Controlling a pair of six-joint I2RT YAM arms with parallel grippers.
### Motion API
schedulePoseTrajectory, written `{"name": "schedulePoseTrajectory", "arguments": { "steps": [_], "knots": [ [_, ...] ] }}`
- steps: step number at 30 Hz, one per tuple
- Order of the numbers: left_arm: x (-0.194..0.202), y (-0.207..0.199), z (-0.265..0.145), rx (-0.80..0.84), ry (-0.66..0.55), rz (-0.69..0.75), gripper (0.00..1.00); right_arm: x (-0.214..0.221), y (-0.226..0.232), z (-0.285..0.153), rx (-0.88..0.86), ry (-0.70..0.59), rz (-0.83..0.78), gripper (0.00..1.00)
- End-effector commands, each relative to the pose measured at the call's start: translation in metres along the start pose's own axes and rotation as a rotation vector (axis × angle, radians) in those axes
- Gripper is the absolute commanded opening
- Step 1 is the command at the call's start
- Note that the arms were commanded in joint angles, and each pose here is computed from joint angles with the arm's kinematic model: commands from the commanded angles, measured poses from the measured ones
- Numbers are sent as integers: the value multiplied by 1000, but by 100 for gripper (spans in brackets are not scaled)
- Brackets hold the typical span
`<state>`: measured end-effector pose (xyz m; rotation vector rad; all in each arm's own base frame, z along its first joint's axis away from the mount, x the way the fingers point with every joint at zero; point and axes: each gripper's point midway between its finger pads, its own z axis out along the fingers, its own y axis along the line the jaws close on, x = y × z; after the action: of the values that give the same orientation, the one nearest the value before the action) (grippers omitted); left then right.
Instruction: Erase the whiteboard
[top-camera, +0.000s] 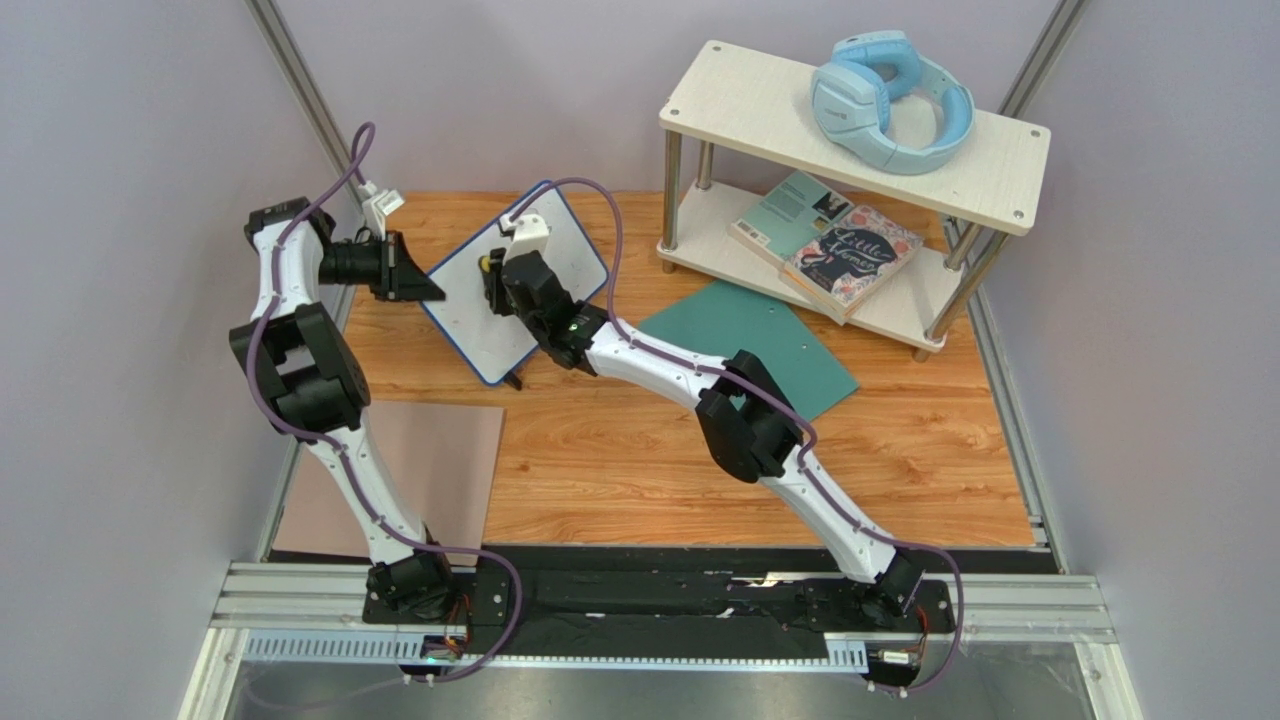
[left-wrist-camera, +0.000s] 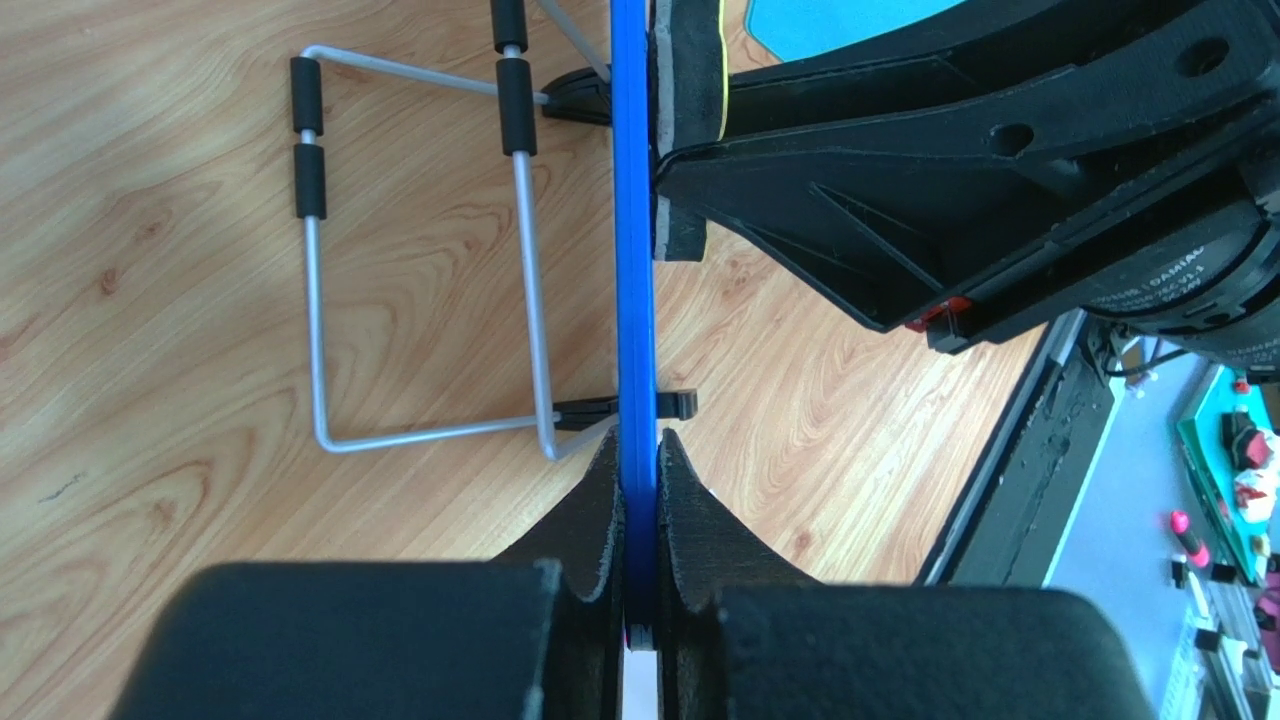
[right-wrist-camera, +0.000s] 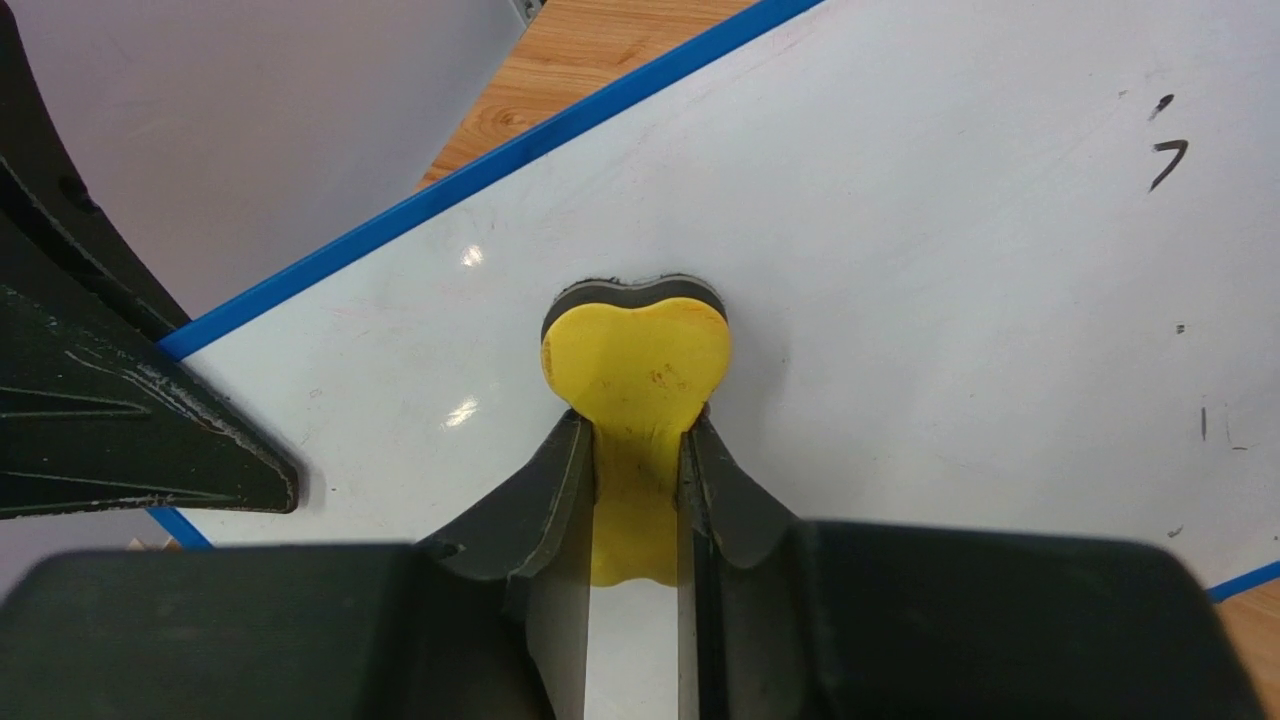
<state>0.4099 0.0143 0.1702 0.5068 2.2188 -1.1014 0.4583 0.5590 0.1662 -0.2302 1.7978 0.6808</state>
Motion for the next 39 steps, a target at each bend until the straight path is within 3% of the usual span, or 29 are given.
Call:
{"name": "schedulePoseTrajectory", "arguments": {
  "steps": [1, 12, 22, 28, 39],
  "knots": [
    [-2, -41, 7, 110, 19, 57, 0, -6, 1, 11, 27, -96, 21, 0],
    [0, -42, 7, 112, 30, 59, 0, -63, -118, 40, 186, -174, 233, 0],
    [2, -46, 5, 116, 39, 63, 0, -85, -148, 57, 160, -241, 261, 0],
    [3, -45, 5, 115, 40, 62, 0, -72, -136, 56, 104, -182, 242, 0],
    [2, -46, 6, 122, 32, 57, 0, -33, -61, 39, -12, -94, 118, 0]
  ]
}}
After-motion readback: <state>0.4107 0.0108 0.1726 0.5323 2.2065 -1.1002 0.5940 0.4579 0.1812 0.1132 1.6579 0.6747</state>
